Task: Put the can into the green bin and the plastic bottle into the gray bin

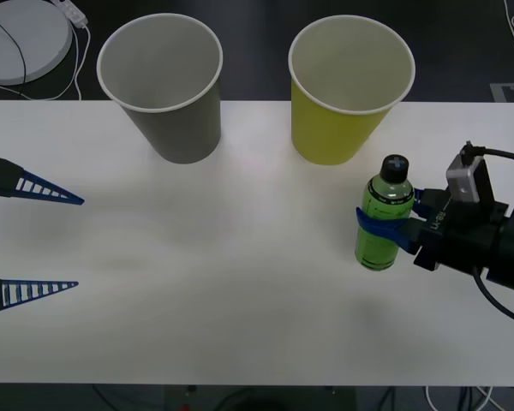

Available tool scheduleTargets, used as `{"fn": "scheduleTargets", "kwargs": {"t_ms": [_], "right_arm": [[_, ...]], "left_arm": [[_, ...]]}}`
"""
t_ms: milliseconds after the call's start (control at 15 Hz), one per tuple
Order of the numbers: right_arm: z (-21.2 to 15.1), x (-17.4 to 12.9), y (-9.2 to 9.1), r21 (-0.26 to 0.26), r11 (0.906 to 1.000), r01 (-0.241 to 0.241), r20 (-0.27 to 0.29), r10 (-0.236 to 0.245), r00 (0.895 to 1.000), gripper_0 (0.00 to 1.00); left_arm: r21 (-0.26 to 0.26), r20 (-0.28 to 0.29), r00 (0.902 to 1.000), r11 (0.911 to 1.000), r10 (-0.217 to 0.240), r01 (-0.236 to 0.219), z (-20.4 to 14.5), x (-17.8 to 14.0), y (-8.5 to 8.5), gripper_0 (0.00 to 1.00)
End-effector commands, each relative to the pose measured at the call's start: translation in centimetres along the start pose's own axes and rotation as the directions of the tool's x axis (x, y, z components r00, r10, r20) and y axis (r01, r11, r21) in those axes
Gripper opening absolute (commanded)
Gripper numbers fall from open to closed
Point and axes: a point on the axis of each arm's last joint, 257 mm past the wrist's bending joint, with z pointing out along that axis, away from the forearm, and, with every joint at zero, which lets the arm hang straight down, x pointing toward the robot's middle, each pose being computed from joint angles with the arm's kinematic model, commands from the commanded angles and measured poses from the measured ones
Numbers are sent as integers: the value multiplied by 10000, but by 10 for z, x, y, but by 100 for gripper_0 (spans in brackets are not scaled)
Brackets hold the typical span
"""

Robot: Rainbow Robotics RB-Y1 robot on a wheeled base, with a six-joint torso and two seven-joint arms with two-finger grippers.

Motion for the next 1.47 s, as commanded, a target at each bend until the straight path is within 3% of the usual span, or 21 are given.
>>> {"fn": "scheduleTargets", "kwargs": {"t_ms": [67, 800, 1200, 1467], "right_arm": [[-1, -6, 3, -17, 10000, -45, -187, 44, 9998, 0], [-14, -49, 27, -37, 9979, -643, -1371, 632, 9885, 0], [-10, -68, 24, -267, 9996, -133, -1504, 92, 9886, 0], [-7, -78, 25, -559, 9984, -74, -1648, -19, 9863, 0]], "left_arm": [[0, 0, 10000, 10000, 0, 0, 0, 0, 0, 100], [0, 0, 10000, 10000, 0, 0, 0, 0, 0, 100], [0, 0, 10000, 10000, 0, 0, 0, 0, 0, 100], [0, 0, 10000, 10000, 0, 0, 0, 0, 0, 100]]}}
